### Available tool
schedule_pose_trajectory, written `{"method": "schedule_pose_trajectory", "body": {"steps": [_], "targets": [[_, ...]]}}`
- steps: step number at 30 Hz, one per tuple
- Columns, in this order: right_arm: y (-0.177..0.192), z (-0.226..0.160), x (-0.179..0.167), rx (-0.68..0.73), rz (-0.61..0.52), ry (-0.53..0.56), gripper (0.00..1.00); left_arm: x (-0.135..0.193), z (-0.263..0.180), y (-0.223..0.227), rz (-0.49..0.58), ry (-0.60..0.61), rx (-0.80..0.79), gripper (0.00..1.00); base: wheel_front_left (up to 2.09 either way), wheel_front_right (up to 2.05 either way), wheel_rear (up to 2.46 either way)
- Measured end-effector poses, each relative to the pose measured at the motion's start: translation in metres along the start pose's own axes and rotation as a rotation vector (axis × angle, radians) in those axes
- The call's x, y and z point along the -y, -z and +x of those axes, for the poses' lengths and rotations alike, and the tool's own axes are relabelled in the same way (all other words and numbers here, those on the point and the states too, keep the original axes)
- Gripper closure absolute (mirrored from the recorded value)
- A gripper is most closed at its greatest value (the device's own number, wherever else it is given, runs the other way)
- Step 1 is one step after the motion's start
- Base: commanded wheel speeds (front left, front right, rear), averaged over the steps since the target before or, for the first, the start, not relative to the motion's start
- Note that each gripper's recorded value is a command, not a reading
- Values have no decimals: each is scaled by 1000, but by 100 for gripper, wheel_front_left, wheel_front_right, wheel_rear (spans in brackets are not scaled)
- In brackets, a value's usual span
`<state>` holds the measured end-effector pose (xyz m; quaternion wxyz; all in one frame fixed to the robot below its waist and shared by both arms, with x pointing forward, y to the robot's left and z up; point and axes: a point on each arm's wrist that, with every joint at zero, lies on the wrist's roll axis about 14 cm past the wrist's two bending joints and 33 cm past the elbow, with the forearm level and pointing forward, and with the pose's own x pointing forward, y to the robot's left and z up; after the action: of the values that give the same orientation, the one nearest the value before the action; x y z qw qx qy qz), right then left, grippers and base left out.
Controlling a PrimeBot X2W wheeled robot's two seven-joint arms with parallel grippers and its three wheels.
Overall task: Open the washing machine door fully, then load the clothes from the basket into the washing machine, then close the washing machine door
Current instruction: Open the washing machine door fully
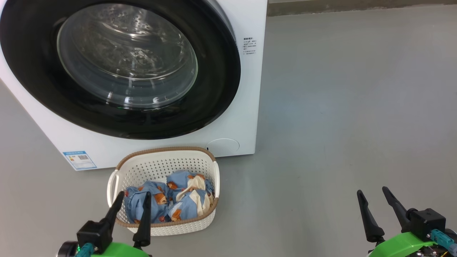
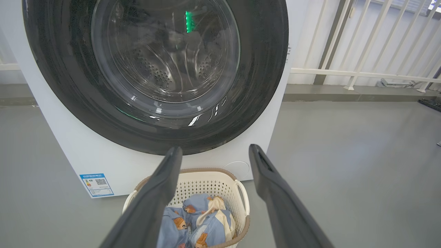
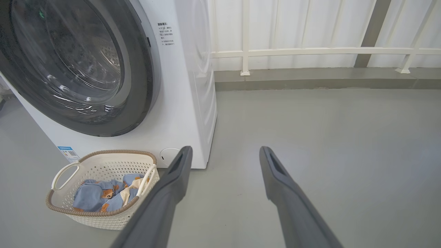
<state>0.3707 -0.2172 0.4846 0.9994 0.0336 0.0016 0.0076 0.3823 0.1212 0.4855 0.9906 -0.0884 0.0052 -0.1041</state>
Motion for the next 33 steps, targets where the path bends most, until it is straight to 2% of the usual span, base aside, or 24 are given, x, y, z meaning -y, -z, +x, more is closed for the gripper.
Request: {"method": "schedule_pose_trajectory", "body": {"steps": [17, 18, 19, 33], "targets": [[0, 1, 0, -1, 1, 1, 0, 0, 0, 3, 1, -1, -9, 0, 0, 0, 0], [0, 1, 0, -1, 2, 1, 64, 0, 0, 3, 1, -1, -10, 0, 0, 0, 0], [1, 1, 0, -2, 4, 1, 100, -1, 0, 3, 0, -1, -10, 0, 0, 0, 0], [2, 6, -2, -3, 66, 1, 100, -1, 2, 6, -1, -1, -16, 0, 0, 0, 0]]}}
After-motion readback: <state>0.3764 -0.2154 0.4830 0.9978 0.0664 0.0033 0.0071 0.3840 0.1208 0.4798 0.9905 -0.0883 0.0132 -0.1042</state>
